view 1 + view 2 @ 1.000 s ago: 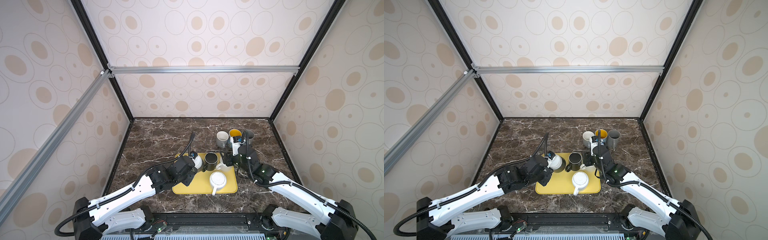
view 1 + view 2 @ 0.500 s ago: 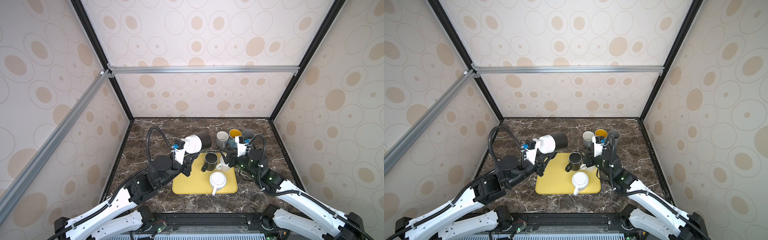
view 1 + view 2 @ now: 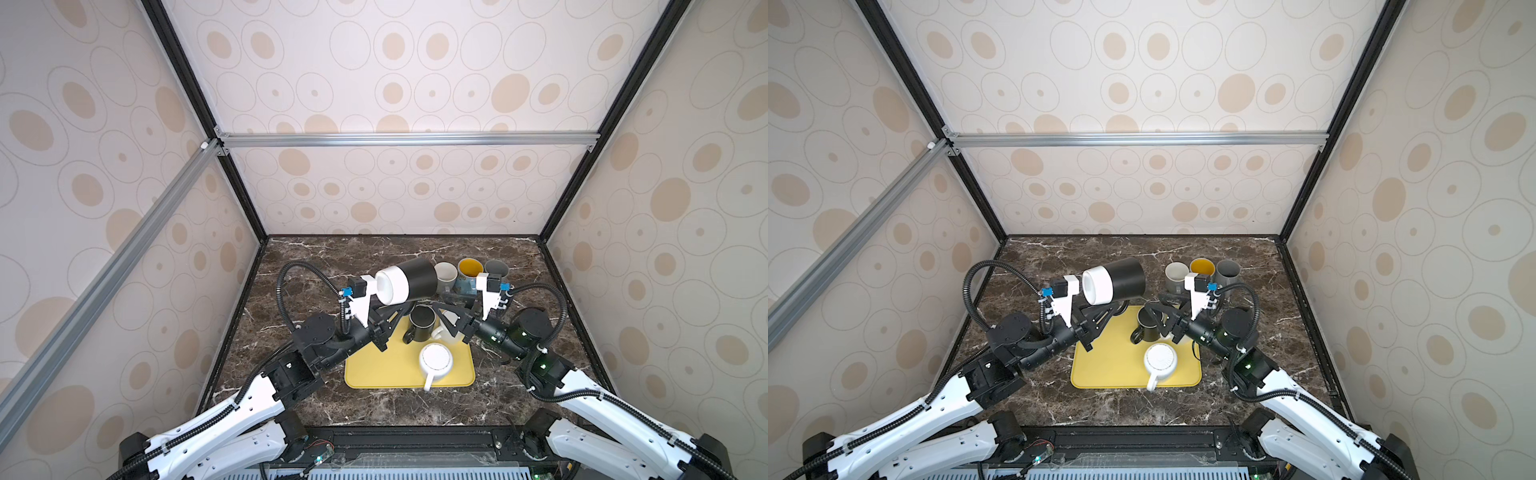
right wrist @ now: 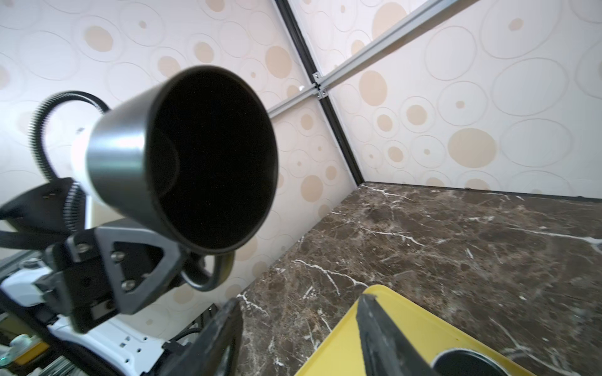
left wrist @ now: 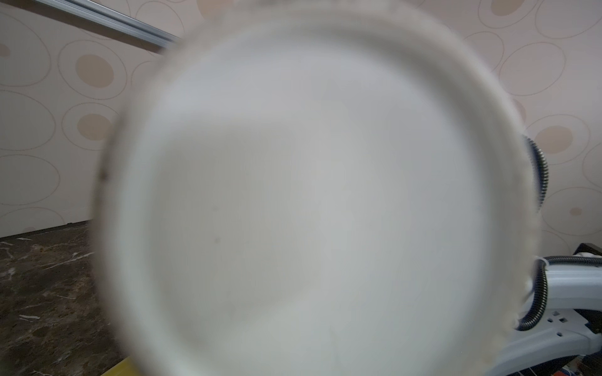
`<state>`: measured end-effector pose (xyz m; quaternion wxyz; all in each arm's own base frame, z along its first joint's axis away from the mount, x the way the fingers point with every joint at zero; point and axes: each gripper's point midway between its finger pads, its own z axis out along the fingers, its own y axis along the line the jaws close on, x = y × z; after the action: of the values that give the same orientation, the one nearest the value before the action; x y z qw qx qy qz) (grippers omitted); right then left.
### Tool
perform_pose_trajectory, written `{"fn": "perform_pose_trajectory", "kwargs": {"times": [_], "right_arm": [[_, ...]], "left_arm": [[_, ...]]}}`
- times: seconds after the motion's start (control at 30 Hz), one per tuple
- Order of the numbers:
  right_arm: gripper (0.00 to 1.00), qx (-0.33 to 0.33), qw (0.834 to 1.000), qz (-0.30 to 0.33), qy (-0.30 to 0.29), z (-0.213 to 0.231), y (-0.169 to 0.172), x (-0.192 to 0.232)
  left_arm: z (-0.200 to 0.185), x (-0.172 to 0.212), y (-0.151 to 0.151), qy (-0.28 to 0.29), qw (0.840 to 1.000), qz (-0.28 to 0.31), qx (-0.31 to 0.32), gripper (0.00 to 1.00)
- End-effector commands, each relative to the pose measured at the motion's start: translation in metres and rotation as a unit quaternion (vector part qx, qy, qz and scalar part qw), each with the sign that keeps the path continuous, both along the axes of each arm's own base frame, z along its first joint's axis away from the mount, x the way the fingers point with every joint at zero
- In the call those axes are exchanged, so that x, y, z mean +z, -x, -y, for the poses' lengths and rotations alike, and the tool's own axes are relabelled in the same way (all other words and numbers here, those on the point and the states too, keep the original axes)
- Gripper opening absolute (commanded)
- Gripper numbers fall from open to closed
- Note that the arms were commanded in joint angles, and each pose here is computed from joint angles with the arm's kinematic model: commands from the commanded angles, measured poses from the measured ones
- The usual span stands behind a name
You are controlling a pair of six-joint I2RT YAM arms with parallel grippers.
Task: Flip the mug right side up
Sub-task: 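Raise the mug with the left gripper while the right gripper grasps its handle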
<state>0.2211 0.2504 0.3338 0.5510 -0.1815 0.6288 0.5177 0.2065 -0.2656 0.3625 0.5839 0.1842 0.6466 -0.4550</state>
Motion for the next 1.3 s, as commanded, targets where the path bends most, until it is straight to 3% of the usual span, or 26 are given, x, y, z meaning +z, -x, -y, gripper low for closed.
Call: {"fn": "perform_pose_trajectory", "kwargs": {"times": [0.0,0.37,0.73,1.27], "right_arm": [[0.58,0.052,0.997,0.035,-0.043,0.0,0.022,0.026],[0.57,0.114,0.988,0.046,-0.091,-0.003,0.039,0.05],[0.44,0.145,0.984,0.014,-0.104,-0.018,0.028,0.051],[0.36,0.172,0.977,0.006,-0.129,-0.029,0.021,0.06]], "left_arm": [[-0.014,0.072,0.02,0.128,0.989,0.067,-0.043,0.0],[-0.015,0.076,0.023,0.197,0.973,0.058,-0.104,0.0],[-0.009,0.067,0.018,0.212,0.969,0.04,-0.125,0.0],[0.0,0.063,0.016,0.221,0.963,0.034,-0.149,0.0]]}}
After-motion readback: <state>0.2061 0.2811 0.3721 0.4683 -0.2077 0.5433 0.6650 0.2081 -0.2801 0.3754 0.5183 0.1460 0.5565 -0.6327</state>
